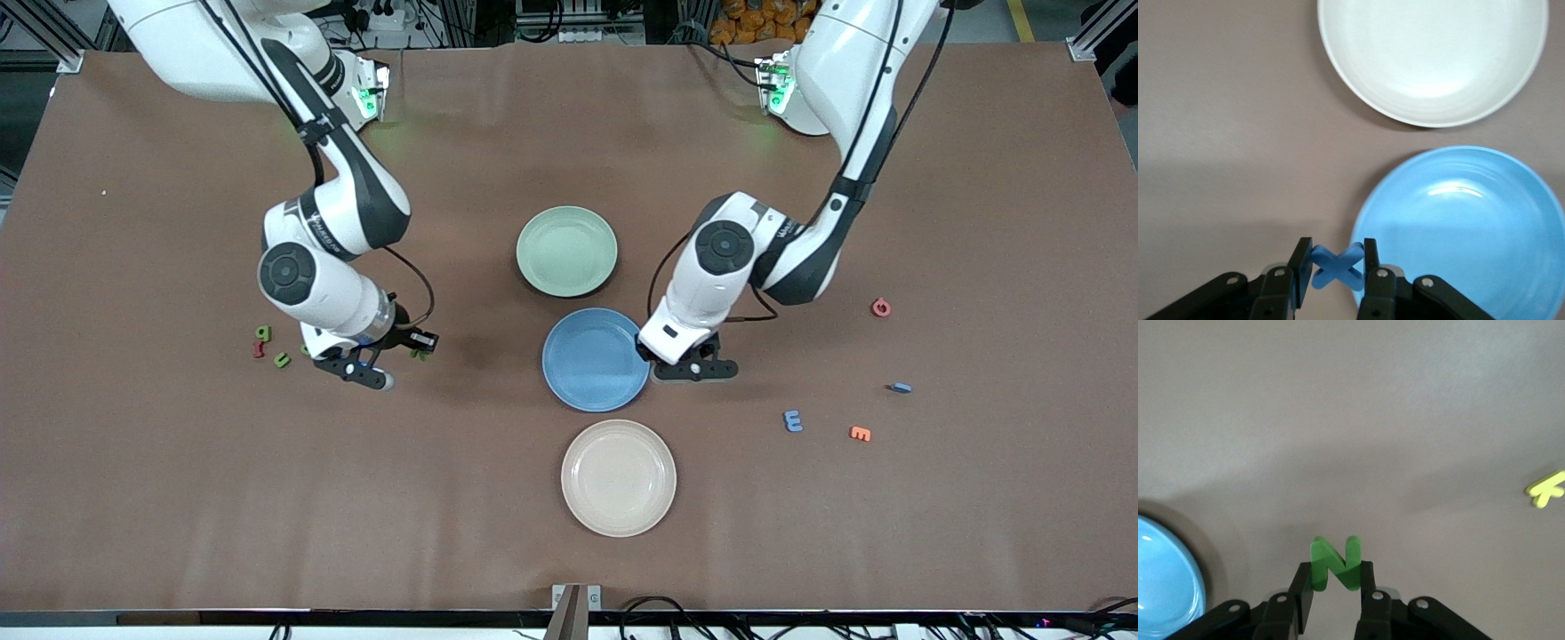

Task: Sort letters by color into matching plates
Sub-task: 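Carry the green N toward the green plate while the left gripper carries x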

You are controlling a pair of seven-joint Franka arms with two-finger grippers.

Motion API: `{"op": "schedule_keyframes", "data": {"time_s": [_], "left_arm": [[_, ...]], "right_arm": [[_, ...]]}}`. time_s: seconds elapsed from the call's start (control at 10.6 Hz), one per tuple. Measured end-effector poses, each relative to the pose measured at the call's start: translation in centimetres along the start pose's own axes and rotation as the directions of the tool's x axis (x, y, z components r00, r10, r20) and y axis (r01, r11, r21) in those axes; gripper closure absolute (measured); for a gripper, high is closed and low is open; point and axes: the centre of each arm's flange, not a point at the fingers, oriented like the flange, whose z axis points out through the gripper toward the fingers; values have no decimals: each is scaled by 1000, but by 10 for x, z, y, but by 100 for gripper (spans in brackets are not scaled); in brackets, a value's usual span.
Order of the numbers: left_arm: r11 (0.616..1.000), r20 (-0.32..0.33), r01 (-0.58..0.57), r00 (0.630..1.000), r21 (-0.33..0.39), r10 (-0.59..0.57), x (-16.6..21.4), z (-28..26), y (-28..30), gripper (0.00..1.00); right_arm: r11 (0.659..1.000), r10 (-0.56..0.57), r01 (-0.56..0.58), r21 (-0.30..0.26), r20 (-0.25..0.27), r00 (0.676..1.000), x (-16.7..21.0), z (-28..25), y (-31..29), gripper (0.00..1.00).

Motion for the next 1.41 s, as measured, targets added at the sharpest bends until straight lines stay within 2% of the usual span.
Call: {"op": "schedule_keyframes", "data": {"time_s": [0.47,0.56,0.94,1.03,1.22,1.41], "left_arm": [[993,8,117,993,-14,-116,-13,16,39,65],[991,13,130,991,-13,-130,-18,22,45,61],[990,9,137,991,-13,-137,-14,25,46,8],[989,7,145,989,-9,-145,-10,24,41,0],[989,11,145,989,13,-145,3,27,21,0],[994,52,89,994,62,-92,14,27,-4,0]], "right_arm": [[1000,-4,5,-12,39,999,-55,18,-47,68],[1000,-21,22,-12,48,999,-64,22,-54,68],[994,-106,106,3,76,991,-110,35,-88,68],[992,-126,126,3,85,988,-121,41,-96,68],[986,-167,168,-2,106,980,-149,59,-110,68],[985,-171,174,-9,137,976,-181,76,-125,68]]}}
